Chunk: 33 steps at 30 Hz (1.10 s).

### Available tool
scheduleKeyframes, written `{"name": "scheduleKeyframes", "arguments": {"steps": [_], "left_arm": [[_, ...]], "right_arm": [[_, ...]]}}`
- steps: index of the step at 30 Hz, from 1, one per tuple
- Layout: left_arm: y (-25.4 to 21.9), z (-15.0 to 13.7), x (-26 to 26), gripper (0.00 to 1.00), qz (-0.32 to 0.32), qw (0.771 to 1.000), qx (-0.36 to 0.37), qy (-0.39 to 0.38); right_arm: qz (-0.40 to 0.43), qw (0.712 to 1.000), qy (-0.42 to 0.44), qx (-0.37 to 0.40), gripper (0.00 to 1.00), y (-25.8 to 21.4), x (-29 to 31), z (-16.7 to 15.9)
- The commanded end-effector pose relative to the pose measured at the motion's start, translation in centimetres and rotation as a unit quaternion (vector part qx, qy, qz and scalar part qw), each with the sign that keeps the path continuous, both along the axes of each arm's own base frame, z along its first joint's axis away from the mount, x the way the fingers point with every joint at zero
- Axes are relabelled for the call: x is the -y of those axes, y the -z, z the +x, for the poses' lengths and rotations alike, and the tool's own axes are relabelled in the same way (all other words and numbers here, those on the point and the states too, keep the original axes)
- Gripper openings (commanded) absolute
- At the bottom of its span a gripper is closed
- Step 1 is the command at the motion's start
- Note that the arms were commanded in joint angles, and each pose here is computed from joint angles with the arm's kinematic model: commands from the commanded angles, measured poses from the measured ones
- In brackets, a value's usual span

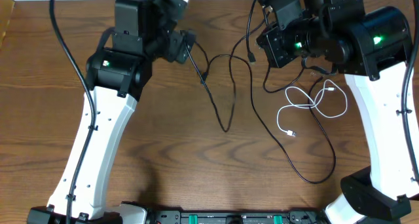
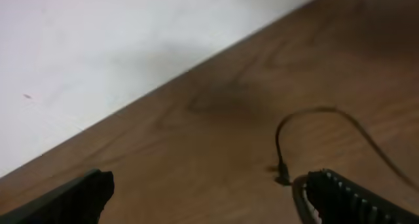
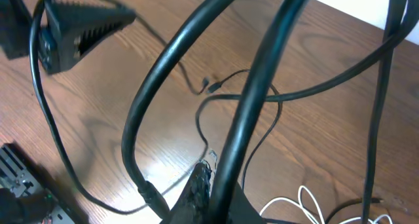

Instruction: Untangle cables

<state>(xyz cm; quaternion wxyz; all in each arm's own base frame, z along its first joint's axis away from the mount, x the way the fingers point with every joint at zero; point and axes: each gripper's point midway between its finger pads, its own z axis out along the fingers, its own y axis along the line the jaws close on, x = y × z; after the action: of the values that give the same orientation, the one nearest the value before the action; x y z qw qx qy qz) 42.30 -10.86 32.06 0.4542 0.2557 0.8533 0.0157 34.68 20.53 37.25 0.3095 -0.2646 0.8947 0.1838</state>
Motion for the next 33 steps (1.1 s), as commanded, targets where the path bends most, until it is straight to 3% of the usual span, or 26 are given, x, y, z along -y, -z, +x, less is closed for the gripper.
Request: {"name": "scheduleKeyframes", "arguments": {"steps": [1, 9, 13, 19, 25, 33], "left_arm": [[-0.3, -0.4, -0.4, 0.99, 0.046, 0.999, 0.005, 0.025], [3.4, -3.5, -2.5, 0.99, 0.103, 0.99, -0.091, 0.01], [3.3, -3.9, -2.1, 0.99, 0.099, 0.991, -0.092, 0.025], [5.5, -6.8, -1.9, 0.99, 0.094, 0.981, -0.164, 0.05], [6.2, -7.9, -1.9, 0.99, 0.095, 0.976, -0.19, 0.056], [8.2, -13.1, -1.4, 0.99, 0.073, 0.947, -0.299, 0.09]], "right_arm": [[-0.002, 1.0, -0.004, 0.005, 0.01, 0.0, 0.1, 0.2], [-0.001, 1.0, -0.006, 0.011, 0.01, -0.2, 0.0, 0.4], [-0.001, 1.0, -0.006, 0.011, 0.01, -0.2, 0.0, 0.4], [-0.001, 1.0, -0.006, 0.01, 0.01, -0.1, 0.0, 0.4], [-0.004, 1.0, -0.003, 0.012, 0.01, -0.1, 0.1, 0.5], [-0.003, 1.0, -0.002, 0.02, 0.01, -0.3, 0.1, 0.8]]}}
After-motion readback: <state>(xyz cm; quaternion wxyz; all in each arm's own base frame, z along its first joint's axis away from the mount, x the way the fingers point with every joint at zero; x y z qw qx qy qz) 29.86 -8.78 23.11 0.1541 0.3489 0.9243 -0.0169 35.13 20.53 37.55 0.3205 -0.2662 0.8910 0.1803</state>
